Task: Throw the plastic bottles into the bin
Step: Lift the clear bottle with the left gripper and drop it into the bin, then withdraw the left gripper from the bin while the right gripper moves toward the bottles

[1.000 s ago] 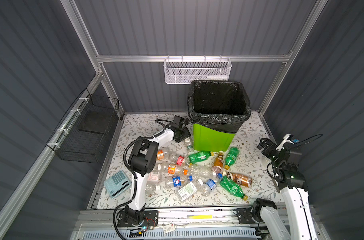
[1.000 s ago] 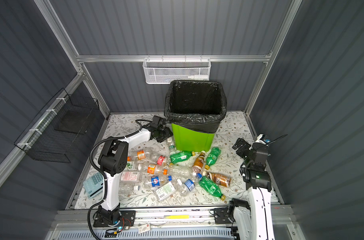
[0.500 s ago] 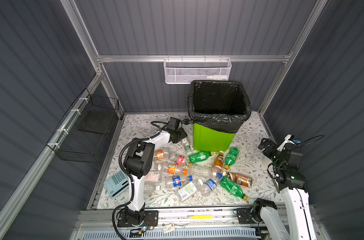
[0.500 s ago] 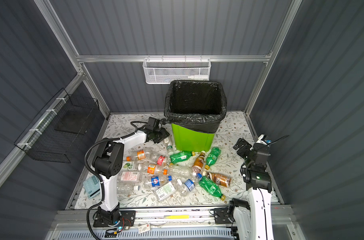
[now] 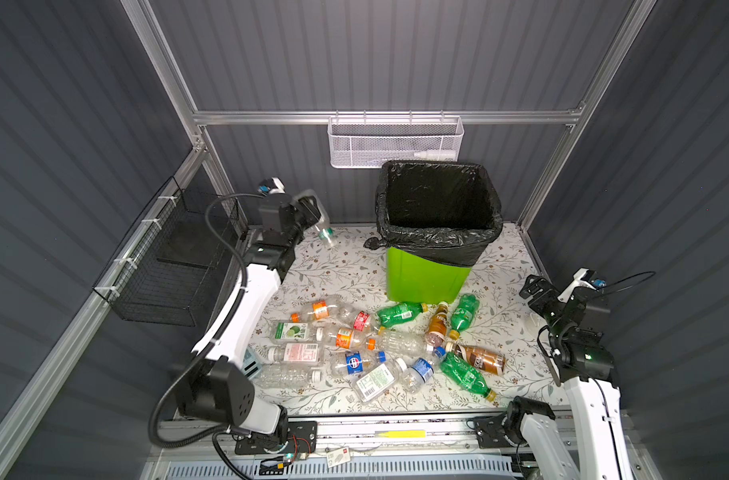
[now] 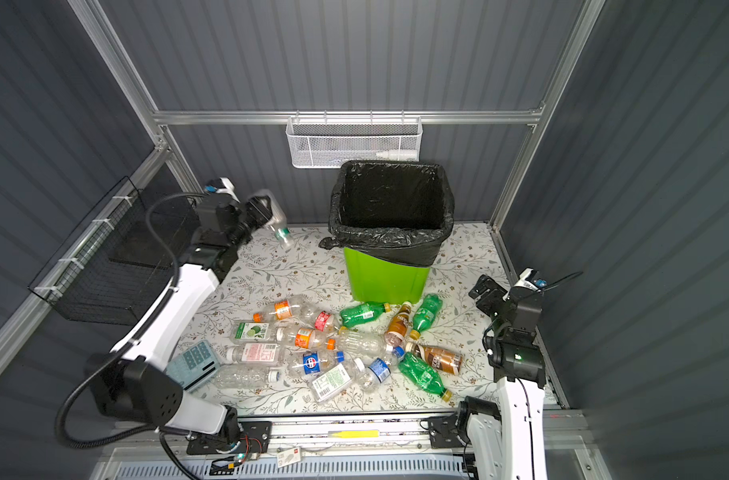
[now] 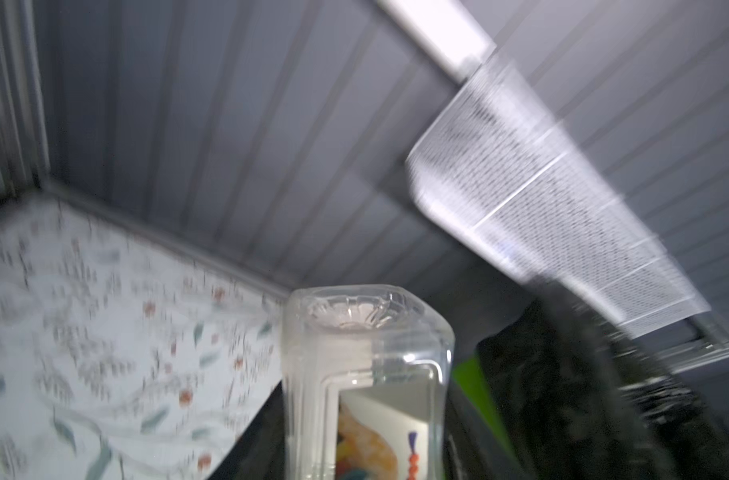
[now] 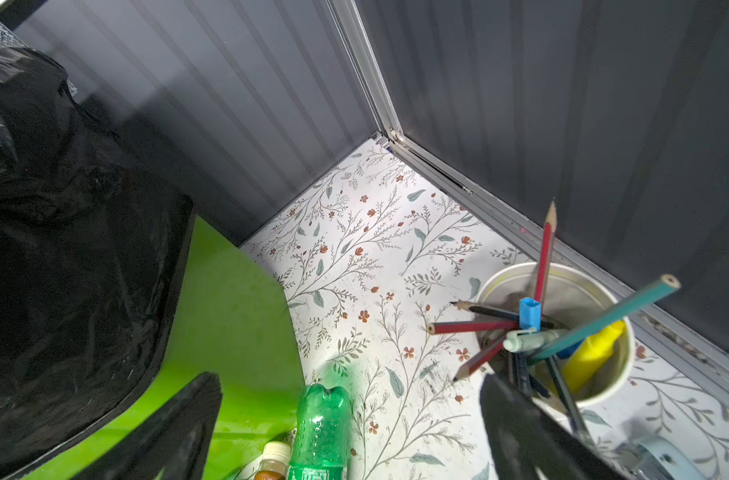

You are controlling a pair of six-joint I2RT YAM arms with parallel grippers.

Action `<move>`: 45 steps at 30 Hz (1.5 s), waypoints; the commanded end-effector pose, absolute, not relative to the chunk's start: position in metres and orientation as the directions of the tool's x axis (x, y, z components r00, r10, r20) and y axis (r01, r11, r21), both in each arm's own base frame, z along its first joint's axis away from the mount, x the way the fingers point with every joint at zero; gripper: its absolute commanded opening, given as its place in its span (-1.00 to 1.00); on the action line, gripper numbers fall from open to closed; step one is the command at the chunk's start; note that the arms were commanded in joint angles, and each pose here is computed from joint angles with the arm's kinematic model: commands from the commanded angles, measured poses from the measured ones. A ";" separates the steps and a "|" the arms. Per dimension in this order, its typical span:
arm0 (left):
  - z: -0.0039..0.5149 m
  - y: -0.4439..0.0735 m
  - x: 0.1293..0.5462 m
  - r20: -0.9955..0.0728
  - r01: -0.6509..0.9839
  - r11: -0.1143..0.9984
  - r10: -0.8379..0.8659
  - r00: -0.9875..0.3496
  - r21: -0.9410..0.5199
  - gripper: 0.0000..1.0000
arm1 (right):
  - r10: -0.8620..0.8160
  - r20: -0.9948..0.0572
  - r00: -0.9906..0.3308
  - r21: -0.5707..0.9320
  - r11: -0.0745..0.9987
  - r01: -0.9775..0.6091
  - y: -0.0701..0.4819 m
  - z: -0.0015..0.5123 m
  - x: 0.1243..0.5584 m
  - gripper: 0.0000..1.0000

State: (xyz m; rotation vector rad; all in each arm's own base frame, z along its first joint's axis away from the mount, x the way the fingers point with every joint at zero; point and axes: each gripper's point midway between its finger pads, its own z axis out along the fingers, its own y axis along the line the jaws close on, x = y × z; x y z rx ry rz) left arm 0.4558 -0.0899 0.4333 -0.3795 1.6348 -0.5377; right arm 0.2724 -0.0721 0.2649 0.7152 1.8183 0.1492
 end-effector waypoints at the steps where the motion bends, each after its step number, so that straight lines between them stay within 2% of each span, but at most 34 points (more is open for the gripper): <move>1: 0.543 -0.053 0.405 -0.876 0.073 0.902 -0.431 0.214 -0.426 -0.13 | 0.532 -0.835 -0.143 0.449 0.808 0.382 -0.074 0.286 0.273 0.98; 3: 0.577 -0.050 0.385 -0.847 0.125 0.901 -0.433 0.310 -0.415 -0.13 | 0.535 -0.834 -0.133 0.456 0.805 0.379 -0.075 0.289 0.273 0.98; 5: 0.598 -0.063 0.381 -0.828 0.218 0.890 -0.454 0.330 -0.401 -0.13 | 0.540 -0.833 -0.122 0.467 0.803 0.369 -0.074 0.292 0.274 0.98; 8: 0.605 -0.112 0.407 -0.831 0.434 0.811 -0.515 0.212 -0.392 -0.18 | 0.555 -0.823 -0.118 0.494 0.803 0.333 -0.068 0.297 0.278 0.98; 10: 0.595 -0.181 0.432 -0.856 0.574 0.720 -0.513 0.064 -0.388 -0.15 | 0.559 -0.818 -0.131 0.510 0.812 0.284 -0.060 0.301 0.283 0.98; 12: 0.582 -0.263 0.432 -0.925 0.681 0.669 -0.379 -0.031 -0.297 0.04 | 0.552 -0.818 -0.163 0.516 0.828 0.218 -0.049 0.306 0.289 0.98; 14: 0.575 -0.314 0.424 -0.953 0.766 0.593 -0.292 -0.082 -0.248 0.37 | 0.538 -0.816 -0.211 0.511 0.843 0.171 -0.039 0.307 0.293 0.98; 15: 0.578 -0.321 0.421 -0.952 0.785 0.566 -0.292 -0.094 -0.251 0.79 | 0.530 -0.816 -0.232 0.503 0.848 0.168 -0.038 0.306 0.294 0.98; 16: 0.585 -0.319 0.419 -0.949 0.786 0.564 -0.304 -0.086 -0.252 0.99 | 0.525 -0.815 -0.246 0.495 0.851 0.178 -0.038 0.304 0.293 0.98; 22: 0.607 -0.256 0.389 -0.931 0.654 0.744 -0.323 0.169 -0.139 1.00 | 0.521 -0.825 -0.217 0.477 0.849 0.226 -0.047 0.296 0.285 0.98; 24: 0.605 -0.238 0.382 -0.934 0.591 0.796 -0.297 0.196 -0.129 1.00 | 0.527 -0.818 -0.232 0.481 0.847 0.227 -0.046 0.291 0.287 0.98; 28: 0.574 -0.209 0.388 -0.969 0.432 0.894 -0.200 0.145 -0.120 1.00 | 0.526 -0.811 -0.255 0.474 0.847 0.240 -0.046 0.287 0.288 0.98; 35: 0.503 -0.173 0.398 -0.995 0.239 0.967 -0.097 0.004 -0.094 1.00 | 0.568 -0.762 -0.312 0.491 0.820 0.294 -0.047 0.265 0.285 0.98; 45: 0.400 -0.119 0.427 -0.961 0.082 0.982 -0.144 -0.235 -0.167 1.00 | 0.704 -0.595 -0.389 0.560 0.710 0.428 -0.038 0.201 0.260 0.98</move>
